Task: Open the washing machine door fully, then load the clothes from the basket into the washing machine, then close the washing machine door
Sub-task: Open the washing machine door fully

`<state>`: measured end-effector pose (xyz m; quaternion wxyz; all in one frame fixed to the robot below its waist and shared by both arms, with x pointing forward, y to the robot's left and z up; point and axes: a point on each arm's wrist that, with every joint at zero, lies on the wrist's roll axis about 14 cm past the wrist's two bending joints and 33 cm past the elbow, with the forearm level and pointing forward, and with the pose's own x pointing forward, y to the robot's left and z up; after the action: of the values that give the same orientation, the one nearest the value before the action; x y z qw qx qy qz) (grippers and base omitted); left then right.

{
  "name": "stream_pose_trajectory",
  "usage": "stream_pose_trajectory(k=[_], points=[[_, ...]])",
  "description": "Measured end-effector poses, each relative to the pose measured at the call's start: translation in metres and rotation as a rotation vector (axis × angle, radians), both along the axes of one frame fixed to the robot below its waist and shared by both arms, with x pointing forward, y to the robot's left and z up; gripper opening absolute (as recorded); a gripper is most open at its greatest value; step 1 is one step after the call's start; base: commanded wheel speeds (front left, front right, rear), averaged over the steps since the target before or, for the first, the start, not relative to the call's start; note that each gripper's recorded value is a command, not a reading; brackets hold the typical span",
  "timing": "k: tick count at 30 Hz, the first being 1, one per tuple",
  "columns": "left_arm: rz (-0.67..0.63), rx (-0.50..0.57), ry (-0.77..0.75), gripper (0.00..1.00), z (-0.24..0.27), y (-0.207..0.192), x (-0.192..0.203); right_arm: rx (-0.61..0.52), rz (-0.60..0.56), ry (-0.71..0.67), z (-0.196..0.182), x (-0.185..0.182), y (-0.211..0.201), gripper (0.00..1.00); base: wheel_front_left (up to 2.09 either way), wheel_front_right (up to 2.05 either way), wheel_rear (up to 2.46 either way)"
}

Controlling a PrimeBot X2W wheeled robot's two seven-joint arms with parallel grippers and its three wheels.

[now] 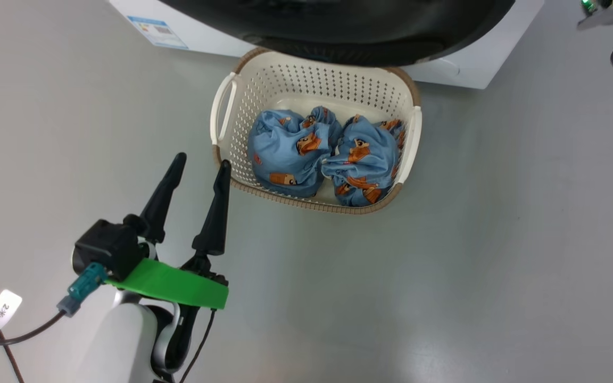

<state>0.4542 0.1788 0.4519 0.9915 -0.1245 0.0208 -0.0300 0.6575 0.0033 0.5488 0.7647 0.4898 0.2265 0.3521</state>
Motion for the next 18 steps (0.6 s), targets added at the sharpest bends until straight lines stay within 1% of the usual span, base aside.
stream_pose_trajectory(k=[18], points=[[-0.005, 0.009, -0.028, 1.0, 0.018, -0.003, -0.026, -0.057, 0.089, -0.003, 0.015, -0.057, 0.01, 0.0, 0.0, 0.0, 0.0]])
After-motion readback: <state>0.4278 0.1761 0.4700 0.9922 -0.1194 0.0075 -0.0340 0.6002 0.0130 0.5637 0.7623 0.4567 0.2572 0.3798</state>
